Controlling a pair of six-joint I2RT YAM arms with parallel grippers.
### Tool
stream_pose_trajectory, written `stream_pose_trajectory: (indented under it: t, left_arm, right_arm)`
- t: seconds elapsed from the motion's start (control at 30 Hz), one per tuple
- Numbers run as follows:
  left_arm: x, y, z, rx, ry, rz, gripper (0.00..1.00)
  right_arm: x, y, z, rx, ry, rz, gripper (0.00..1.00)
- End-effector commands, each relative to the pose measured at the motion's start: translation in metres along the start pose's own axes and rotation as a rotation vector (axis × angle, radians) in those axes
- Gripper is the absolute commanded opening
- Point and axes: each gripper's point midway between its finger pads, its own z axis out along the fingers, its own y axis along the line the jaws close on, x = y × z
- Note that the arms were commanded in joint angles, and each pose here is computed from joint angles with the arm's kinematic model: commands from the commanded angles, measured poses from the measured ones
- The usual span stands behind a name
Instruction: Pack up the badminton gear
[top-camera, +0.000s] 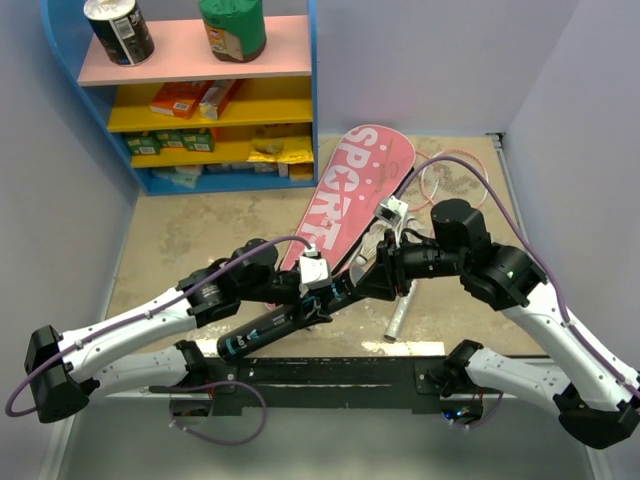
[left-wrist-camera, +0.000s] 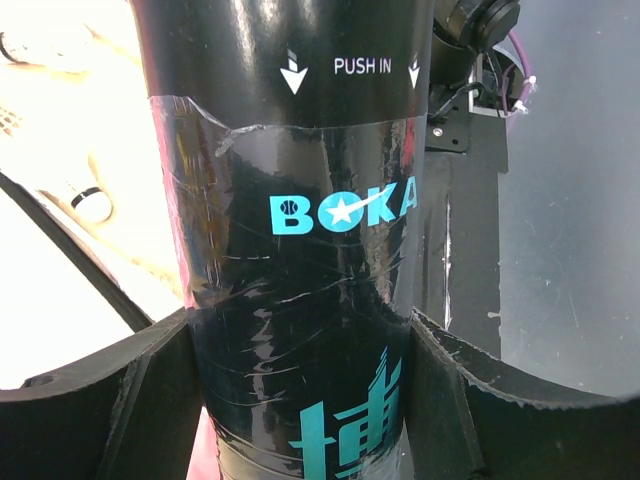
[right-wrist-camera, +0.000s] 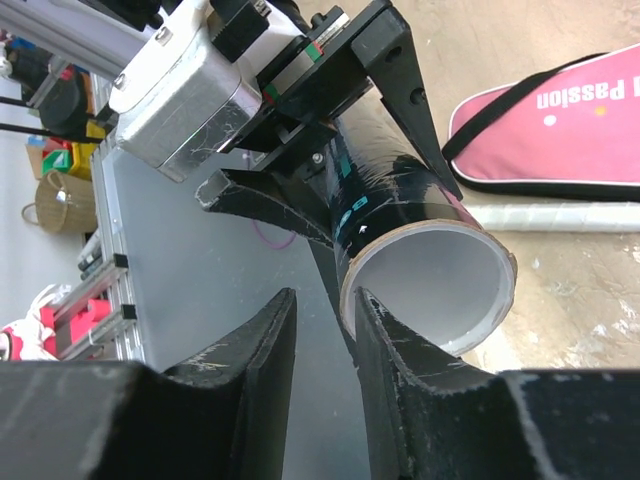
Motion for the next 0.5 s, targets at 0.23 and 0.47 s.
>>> stream_pose_trajectory:
  t: [0.23, 0.47]
  left_arm:
    - [-0.0253, -0.0024, -0.0081, -0.006, -0.102, 0.069, 0.00]
    - [-0.0267, -0.0019, -0.0089, -0.010, -0.106, 0.074, 0.00]
  right_arm:
    - [-0.0026, 0.0032, 0.0086, -0.046, -0.007, 0.008, 0.33]
    - [-0.0014, 0.0049, 0.0117, -0.058, 0.002, 0.016, 0.17]
